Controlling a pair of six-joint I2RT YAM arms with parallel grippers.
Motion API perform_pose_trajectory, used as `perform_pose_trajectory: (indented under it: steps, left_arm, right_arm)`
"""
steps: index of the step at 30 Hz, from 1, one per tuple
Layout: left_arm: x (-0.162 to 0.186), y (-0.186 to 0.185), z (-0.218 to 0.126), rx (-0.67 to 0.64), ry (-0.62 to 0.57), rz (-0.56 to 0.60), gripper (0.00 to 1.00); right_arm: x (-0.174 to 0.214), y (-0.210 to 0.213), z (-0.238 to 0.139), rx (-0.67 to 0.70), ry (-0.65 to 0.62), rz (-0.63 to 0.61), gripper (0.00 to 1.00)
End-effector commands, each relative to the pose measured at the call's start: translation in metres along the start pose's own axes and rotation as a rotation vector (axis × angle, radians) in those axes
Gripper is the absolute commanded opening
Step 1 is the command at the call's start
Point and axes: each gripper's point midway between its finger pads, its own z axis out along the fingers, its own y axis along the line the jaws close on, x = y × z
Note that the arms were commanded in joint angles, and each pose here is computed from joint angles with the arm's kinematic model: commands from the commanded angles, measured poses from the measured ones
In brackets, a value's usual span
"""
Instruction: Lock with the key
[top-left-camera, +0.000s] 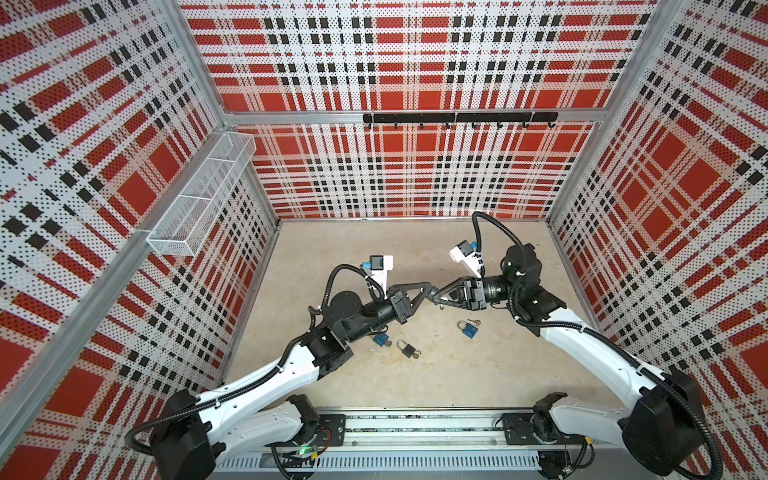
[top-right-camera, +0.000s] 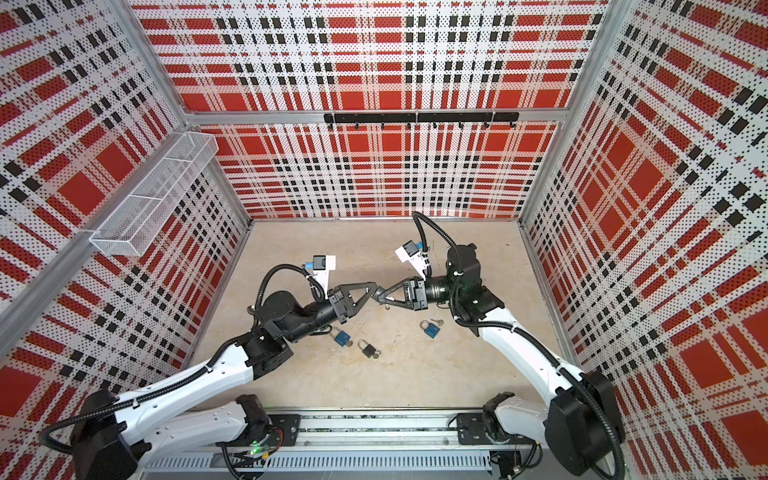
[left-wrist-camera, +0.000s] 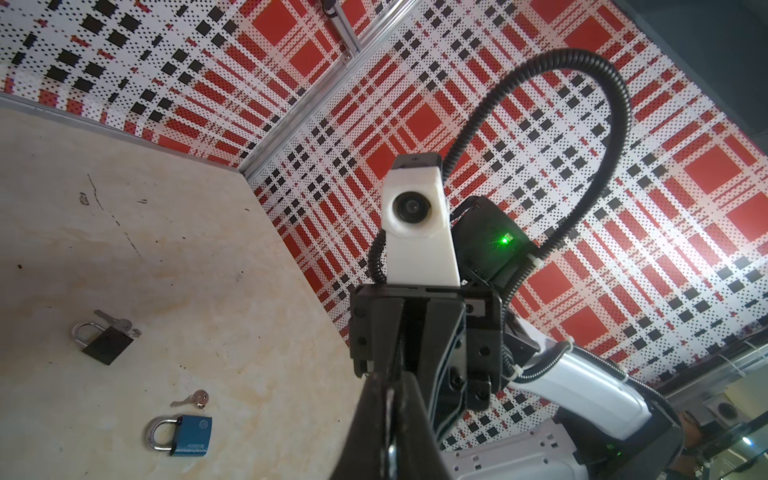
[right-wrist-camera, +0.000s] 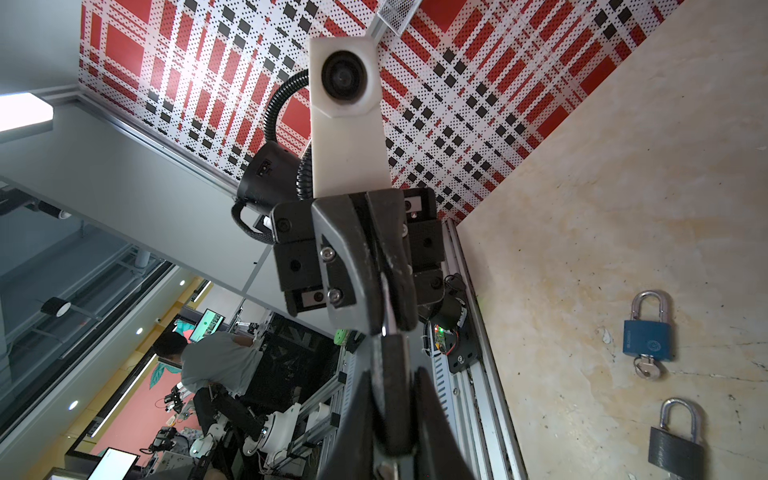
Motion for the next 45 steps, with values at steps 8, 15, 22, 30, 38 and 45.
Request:
perform_pose_trajectory:
  steps: [8,15,22,30,38,45]
  left_arm:
    - [0.056,0.018,-0.004,-0.029,0.254,-0.045,0.0]
    - [0.033,0.023,-0.005,-0.045,0.198,-0.048,0.0]
    - [-0.001,0.028,-0.015,-0.068,0.095,-0.037,0.0]
    - [-0.027,0.016,-0.019,-0.034,0.053,-0.016,0.0]
    - [-0.044,-0.004,-0.023,0.013,0.022,0.006,0.0]
    - [-0.054,-0.006,-0.028,0.004,-0.012,0.02,0.0]
  right_arm:
    - [-0.031,0.017,0.004,0.031,-0.102,-0.205,0.0]
    - [-0.03,0.014,0.002,0.06,-0.113,-0.211,0.01]
    - [-0.029,0.014,0.0,0.069,-0.124,-0.213,0.49]
    - [-0.025,0.009,-0.003,0.106,-0.124,-0.212,0.56]
    - [-0.02,-0.015,0.0,0.144,-0.113,-0.178,0.57]
    - [-0.017,-0.016,0.002,0.119,-0.098,-0.163,0.51]
